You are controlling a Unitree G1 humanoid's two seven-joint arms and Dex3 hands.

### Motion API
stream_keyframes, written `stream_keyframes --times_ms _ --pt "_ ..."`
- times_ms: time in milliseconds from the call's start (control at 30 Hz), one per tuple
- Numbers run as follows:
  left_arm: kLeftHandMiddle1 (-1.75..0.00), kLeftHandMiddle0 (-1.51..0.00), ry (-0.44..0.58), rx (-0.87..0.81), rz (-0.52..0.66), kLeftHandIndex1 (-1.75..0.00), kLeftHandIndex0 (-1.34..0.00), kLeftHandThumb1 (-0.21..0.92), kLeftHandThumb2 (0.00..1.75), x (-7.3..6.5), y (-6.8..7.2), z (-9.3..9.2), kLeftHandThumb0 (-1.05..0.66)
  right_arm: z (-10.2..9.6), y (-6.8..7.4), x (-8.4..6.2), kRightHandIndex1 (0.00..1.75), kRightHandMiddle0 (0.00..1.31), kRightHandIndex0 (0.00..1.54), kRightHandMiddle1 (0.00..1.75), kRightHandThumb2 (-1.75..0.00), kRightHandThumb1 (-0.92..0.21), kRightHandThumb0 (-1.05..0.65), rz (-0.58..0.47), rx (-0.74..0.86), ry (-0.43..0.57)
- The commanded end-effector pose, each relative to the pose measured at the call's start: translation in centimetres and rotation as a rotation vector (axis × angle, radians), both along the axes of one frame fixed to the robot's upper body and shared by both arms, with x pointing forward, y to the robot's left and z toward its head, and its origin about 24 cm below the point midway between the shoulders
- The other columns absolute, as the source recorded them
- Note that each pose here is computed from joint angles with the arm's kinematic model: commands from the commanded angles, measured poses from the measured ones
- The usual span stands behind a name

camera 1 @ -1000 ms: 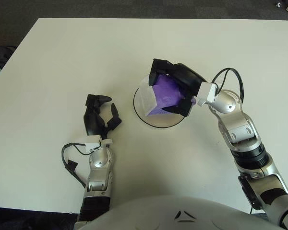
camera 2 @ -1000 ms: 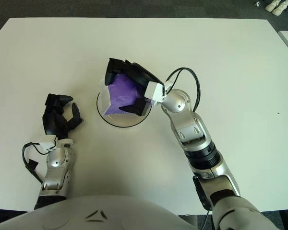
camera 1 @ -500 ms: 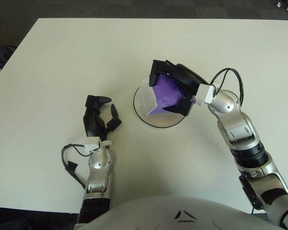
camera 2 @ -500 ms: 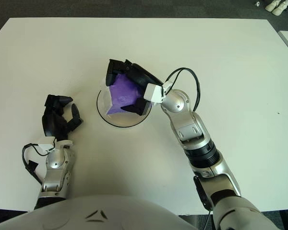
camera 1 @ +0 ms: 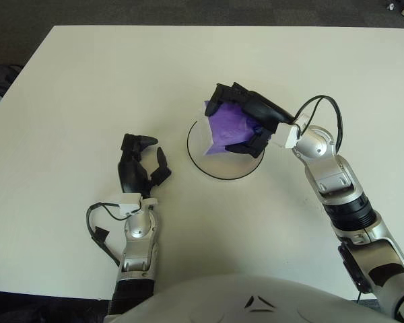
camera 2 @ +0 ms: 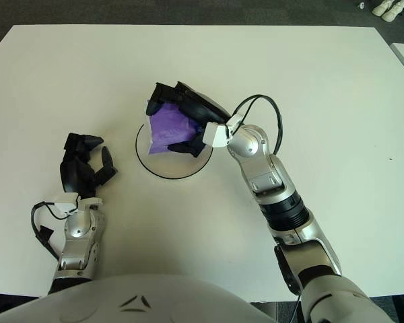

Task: Put the tissue paper into the plate.

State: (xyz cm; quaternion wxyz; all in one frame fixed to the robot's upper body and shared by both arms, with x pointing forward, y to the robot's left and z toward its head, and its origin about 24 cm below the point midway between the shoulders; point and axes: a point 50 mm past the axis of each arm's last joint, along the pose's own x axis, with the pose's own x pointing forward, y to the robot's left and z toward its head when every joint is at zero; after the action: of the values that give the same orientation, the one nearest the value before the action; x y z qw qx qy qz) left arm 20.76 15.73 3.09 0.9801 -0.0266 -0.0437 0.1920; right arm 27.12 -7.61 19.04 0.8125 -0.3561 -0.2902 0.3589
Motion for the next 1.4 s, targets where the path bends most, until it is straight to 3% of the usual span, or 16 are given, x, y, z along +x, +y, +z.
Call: stream_keyframes --times_ms 0,200,400,1167,1367 --pt "-1.43 -0.65 0.138 -0.025 0.018 -1.75 -0.49 0.47 1.13 -1.19 -0.03 -2.27 -0.43 0.35 -0.1 -0.1 0.06 0.01 0.01 0.11 -0.47 -0.81 -0.98 0.034 -0.02 -0.05" --pt "-1.45 -0.66 0.141 -0.034 0.026 -1.75 -0.49 0.47 1.14 -1.16 0.05 -2.24 -0.43 0.41 -0.24 -0.05 0.01 0.0 0.0 0.01 -0.28 -0.9 -1.04 0.077 -0.034 -0.067" --pt "-1.49 -0.65 0.135 -0.031 0.021 -1.75 -0.49 0.47 1.13 -1.11 0.12 -2.26 -0.43 0.5 -0.35 0.02 0.0 0.0 0.0 0.0 -0.22 -0.92 -1.05 0.112 -0.058 -0.046" --pt "-1.48 -0.65 0.116 -0.03 0.007 -1.75 -0.49 0.47 1.13 -1.0 0.27 -2.48 -0.43 0.72 -0.63 0.08 0.0 0.0 0.0 0.0 -0.17 -0.92 -1.05 0.133 -0.052 -0.052" --pt "-1.46 -0.63 0.115 -0.038 0.011 -1.75 -0.48 0.47 1.13 -0.94 0.26 -2.53 -0.43 0.79 -0.79 0.01 0.0 0.0 0.0 0.0 -0.15 -0.92 -1.05 0.135 0.033 -0.061"
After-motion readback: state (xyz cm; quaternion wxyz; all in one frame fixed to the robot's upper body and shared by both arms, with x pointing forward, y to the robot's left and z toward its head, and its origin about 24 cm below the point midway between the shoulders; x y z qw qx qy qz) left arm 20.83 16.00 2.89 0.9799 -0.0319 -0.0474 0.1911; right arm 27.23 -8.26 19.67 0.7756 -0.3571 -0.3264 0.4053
